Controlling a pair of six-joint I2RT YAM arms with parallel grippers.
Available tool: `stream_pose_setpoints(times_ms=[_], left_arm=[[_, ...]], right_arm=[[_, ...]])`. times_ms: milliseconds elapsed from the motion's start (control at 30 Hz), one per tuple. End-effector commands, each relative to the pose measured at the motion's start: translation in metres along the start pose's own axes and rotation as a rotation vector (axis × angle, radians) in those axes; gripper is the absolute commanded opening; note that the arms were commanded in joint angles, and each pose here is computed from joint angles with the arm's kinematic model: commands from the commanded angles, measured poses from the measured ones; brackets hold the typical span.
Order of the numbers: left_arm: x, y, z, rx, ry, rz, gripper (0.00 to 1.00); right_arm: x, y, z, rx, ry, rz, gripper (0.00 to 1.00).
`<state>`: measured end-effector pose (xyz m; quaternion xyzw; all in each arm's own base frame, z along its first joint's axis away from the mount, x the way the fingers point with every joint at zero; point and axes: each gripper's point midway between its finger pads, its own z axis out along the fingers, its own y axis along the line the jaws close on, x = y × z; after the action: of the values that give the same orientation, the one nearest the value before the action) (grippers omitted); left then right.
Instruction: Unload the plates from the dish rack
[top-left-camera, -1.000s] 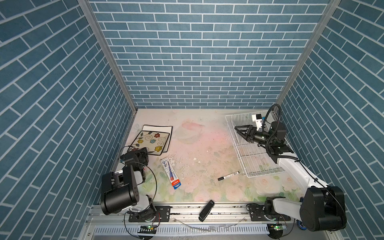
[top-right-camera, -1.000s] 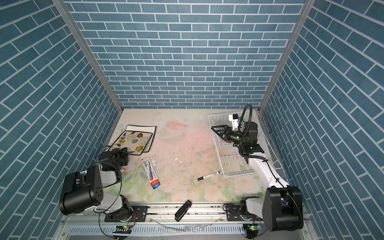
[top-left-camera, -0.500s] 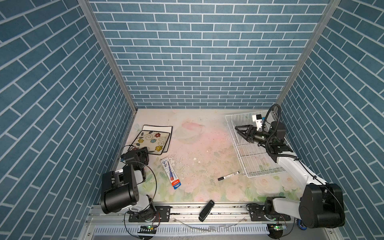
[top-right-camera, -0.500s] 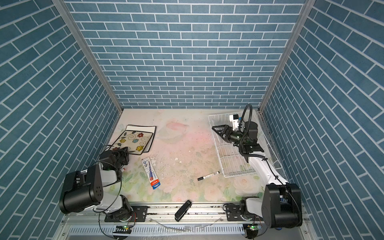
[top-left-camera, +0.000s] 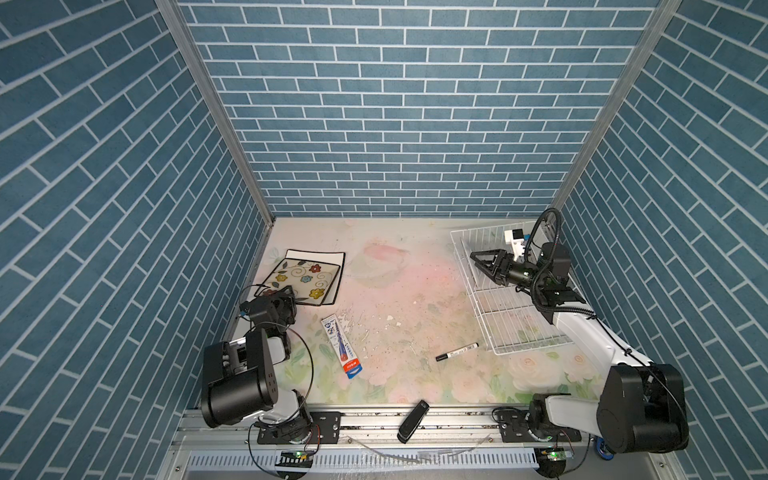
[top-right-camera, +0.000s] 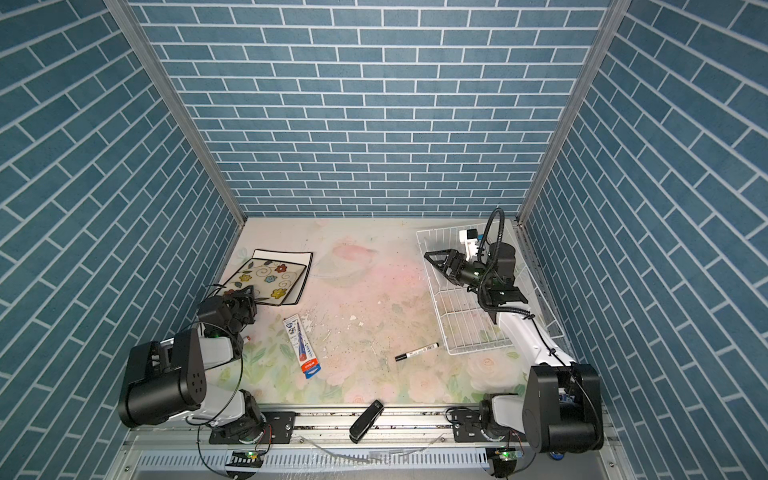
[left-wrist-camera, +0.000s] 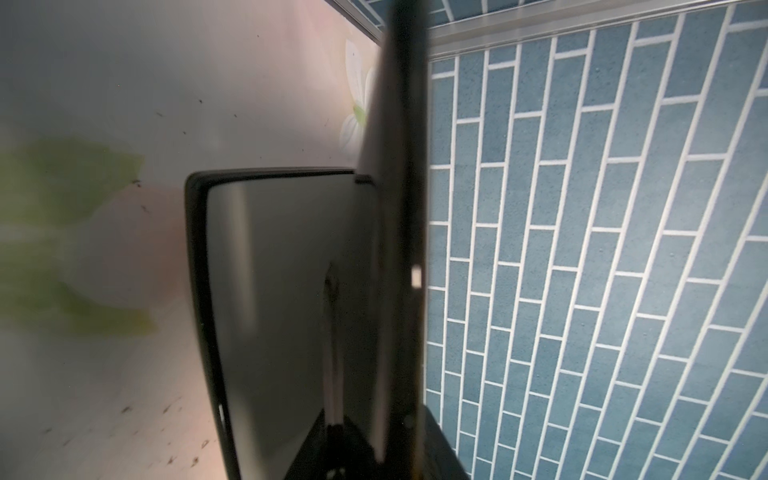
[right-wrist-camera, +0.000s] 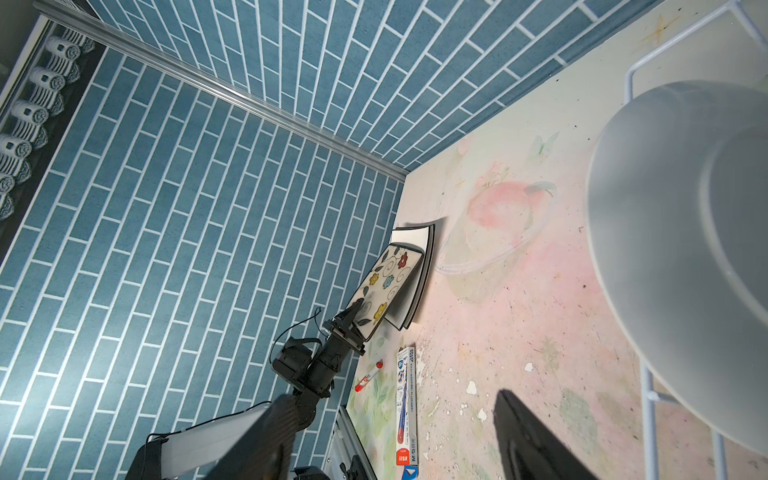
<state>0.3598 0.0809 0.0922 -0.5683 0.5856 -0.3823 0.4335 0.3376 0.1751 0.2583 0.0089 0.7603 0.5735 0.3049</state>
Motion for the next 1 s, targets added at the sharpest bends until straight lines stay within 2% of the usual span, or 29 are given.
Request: stream_pose_setpoints(times_ms=[0,433,867,933,967], left_arm=[[-0.004,-0.043,0.001,0.134,-0.015,0.054,0.38],[-0.002,-0.040,-0.004,0.075,-0.012,0.061,0.69],[0.009,-0.043,0.007,0.036,0.045,0.041,0.81],[0.011,-0.043,0.009,0.033,0.057,0.044,0.87],[0.012,-0.043,0.009,0.031,0.057,0.054,0.98]], right_arm=[[-0.009,0.014,-0.002,-0.031,-0.008,-0.024,0.76],[-0.010,0.016,-0.004,-0.034,-0.011,-0.028,0.76],[-0.011,0.019,-0.006,-0.036,-0.020,-0.036,0.76],[-0.011,0.021,-0.007,-0.037,-0.020,-0.039,0.76],[-0.011,0.021,-0.008,-0.036,-0.020,-0.037,0.76]])
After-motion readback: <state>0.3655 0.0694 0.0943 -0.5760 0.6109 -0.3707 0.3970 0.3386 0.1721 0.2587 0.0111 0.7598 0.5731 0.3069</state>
